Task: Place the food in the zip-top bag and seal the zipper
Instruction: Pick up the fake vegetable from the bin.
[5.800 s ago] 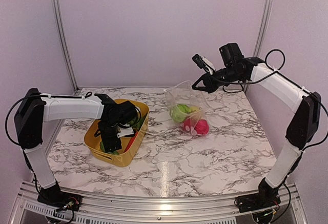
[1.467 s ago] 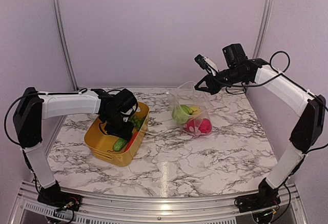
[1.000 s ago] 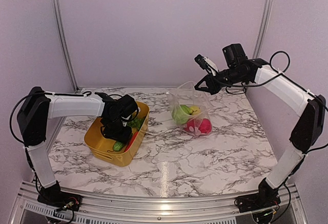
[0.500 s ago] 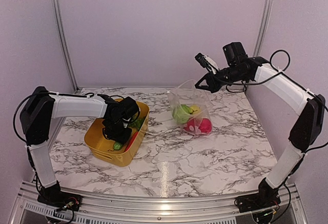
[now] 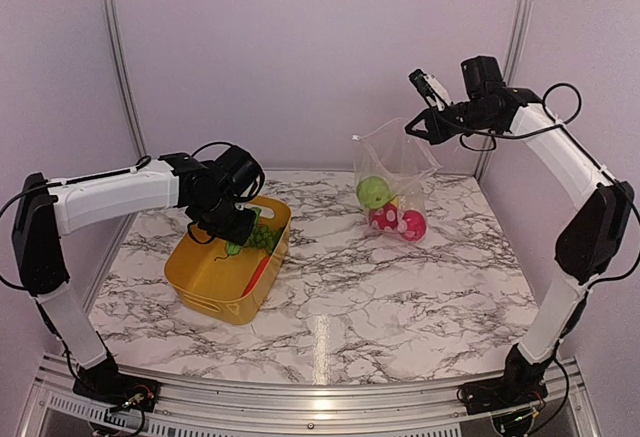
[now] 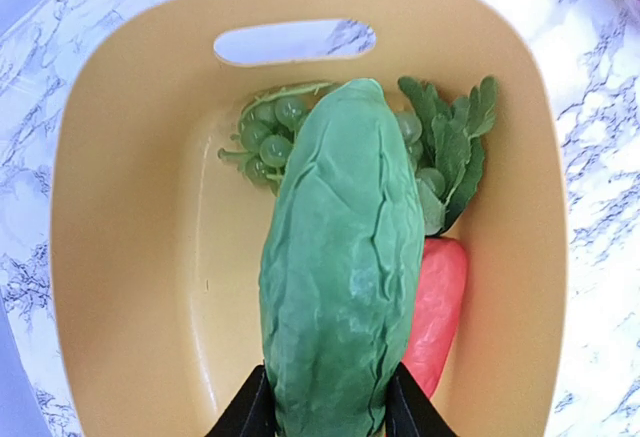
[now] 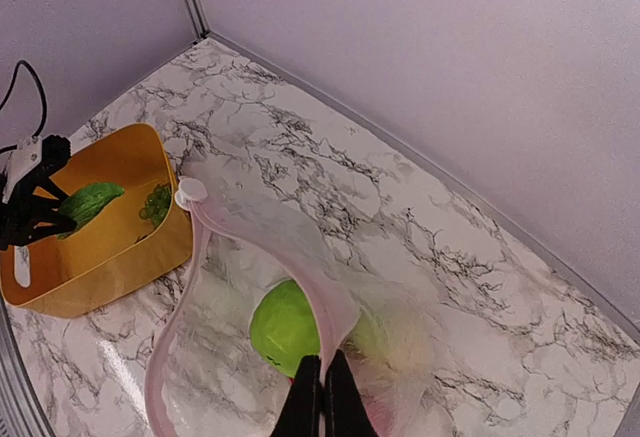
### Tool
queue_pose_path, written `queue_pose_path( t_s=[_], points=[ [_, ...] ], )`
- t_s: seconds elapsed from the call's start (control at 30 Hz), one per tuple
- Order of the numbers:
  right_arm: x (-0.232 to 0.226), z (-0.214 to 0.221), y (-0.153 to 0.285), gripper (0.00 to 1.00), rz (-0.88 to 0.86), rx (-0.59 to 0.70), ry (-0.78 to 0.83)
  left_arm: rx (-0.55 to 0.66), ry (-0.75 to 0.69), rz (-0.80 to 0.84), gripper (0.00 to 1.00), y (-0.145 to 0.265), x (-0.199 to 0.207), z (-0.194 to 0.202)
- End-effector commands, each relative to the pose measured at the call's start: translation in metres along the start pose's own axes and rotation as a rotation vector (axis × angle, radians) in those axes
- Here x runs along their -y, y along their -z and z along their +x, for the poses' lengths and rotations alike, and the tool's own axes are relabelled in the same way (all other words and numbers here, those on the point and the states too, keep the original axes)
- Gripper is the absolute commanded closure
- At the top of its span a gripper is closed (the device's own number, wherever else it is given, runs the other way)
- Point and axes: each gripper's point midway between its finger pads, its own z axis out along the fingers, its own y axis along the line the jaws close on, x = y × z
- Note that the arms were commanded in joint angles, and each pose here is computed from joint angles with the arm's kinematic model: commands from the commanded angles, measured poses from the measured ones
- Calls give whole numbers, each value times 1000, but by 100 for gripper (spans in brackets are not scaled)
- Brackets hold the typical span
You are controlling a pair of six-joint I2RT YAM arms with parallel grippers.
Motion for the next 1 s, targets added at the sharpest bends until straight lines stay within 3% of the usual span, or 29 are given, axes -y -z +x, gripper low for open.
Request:
queue_pose_path(
  t_s=[0.0,0.17,0.4,0.57,0.97],
  points=[
    [-2,3,-6,100,-9,-17,-4,137,21,1,85,36,-5,-31],
    [-27,25,-29,100,-133,-58,-60,369,69,162,85,72,24,-64],
    [-61,32,-52,100,-209,-97,-25,484,37,396,86,101,88,-75],
    [-80,39,-63,100,-265,-122,-17,511,1,542,87,113,136,-72],
    [-93,33,-65,100,-280,-117,-7,407,-10,811,90,114,223,-58]
  ],
)
